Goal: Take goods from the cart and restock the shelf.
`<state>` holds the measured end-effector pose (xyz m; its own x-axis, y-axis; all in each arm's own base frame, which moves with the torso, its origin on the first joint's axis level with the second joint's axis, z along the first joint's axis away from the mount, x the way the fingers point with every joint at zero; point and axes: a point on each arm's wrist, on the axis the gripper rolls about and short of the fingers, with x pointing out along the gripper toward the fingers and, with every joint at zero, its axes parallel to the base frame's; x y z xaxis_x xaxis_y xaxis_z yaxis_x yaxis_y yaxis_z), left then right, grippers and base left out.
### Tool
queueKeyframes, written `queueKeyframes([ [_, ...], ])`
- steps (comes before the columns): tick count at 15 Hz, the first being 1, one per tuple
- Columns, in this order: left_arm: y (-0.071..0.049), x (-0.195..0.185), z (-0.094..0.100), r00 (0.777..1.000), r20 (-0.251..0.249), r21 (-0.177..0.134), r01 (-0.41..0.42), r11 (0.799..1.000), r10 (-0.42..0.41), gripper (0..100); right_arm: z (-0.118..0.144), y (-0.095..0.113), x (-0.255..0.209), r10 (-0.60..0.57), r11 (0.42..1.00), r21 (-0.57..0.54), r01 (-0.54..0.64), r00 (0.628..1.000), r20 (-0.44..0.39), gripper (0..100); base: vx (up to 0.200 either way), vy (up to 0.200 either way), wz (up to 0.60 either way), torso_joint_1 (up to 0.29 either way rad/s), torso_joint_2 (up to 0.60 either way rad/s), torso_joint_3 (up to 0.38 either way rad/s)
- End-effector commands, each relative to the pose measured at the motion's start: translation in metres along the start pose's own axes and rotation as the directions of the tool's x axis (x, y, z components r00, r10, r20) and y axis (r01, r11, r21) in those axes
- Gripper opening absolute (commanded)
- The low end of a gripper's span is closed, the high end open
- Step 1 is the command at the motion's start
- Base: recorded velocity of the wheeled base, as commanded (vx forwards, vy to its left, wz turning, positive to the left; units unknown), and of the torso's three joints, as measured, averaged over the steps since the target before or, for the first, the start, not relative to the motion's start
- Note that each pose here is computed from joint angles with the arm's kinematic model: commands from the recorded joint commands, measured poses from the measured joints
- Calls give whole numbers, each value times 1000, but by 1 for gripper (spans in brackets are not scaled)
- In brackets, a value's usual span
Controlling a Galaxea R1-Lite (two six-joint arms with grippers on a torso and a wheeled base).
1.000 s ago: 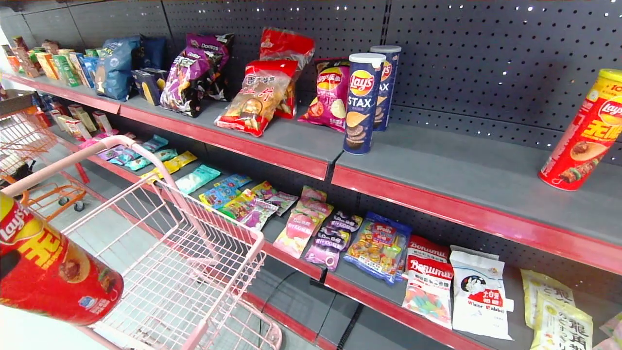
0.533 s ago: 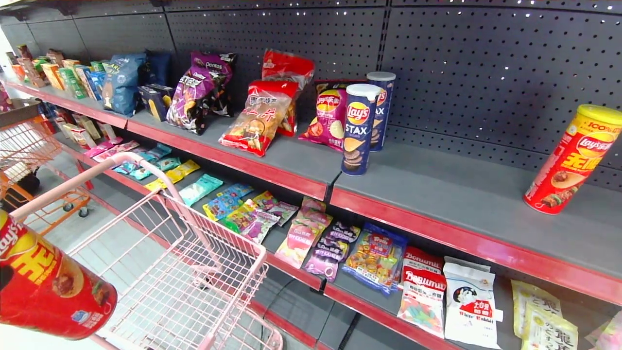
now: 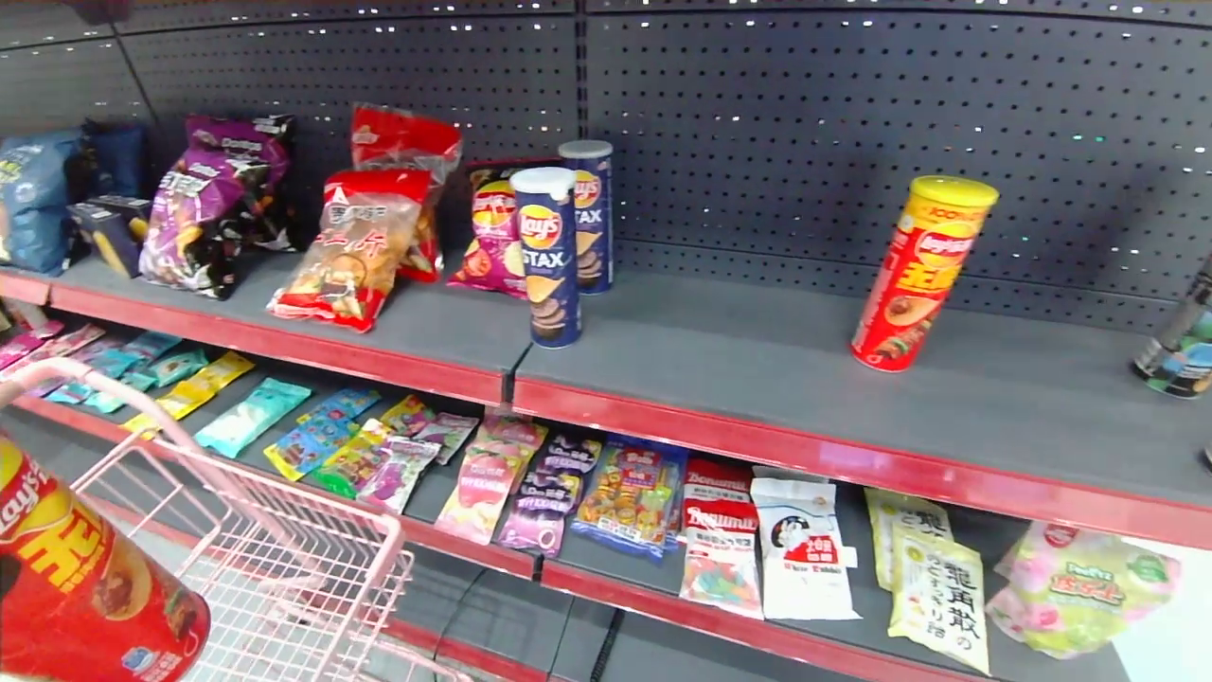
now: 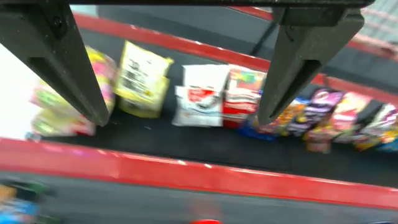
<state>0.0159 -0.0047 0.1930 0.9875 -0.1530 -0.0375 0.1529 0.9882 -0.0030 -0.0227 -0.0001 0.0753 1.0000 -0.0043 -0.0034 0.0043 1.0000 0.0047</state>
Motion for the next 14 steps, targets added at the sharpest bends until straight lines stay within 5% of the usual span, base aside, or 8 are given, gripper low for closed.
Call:
queueKeyframes([
  [1,0,0,-1,1000,0,0,-18,1000,18,0,0,0,0,0,1000,0,0,1000,0,100,0,0,-600,2,2,-2],
  [4,1,0,-3,998,-9,24,-67,997,67,0,0,0,0,0,1000,0,0,1000,0,100,0,0,-600,-4,2,1],
  [6,3,-1,-7,989,-42,116,-134,984,140,0,0,0,0,0,1000,0,0,1000,0,100,0,0,-300,1,-1,-1],
  [7,3,-1,-7,989,-40,128,-134,983,140,0,0,0,0,0,1000,0,0,1000,0,100,0,0,0,0,0,0],
  [9,2,-3,-7,990,-33,129,-132,983,137,0,0,0,0,0,1000,0,0,1000,0,100,0,0,0,0,0,0],
  [14,-1,-10,-11,991,-1,136,-132,982,133,0,0,0,0,0,1000,-2,0,1000,0,100,200,0,0,-3,-5,3],
])
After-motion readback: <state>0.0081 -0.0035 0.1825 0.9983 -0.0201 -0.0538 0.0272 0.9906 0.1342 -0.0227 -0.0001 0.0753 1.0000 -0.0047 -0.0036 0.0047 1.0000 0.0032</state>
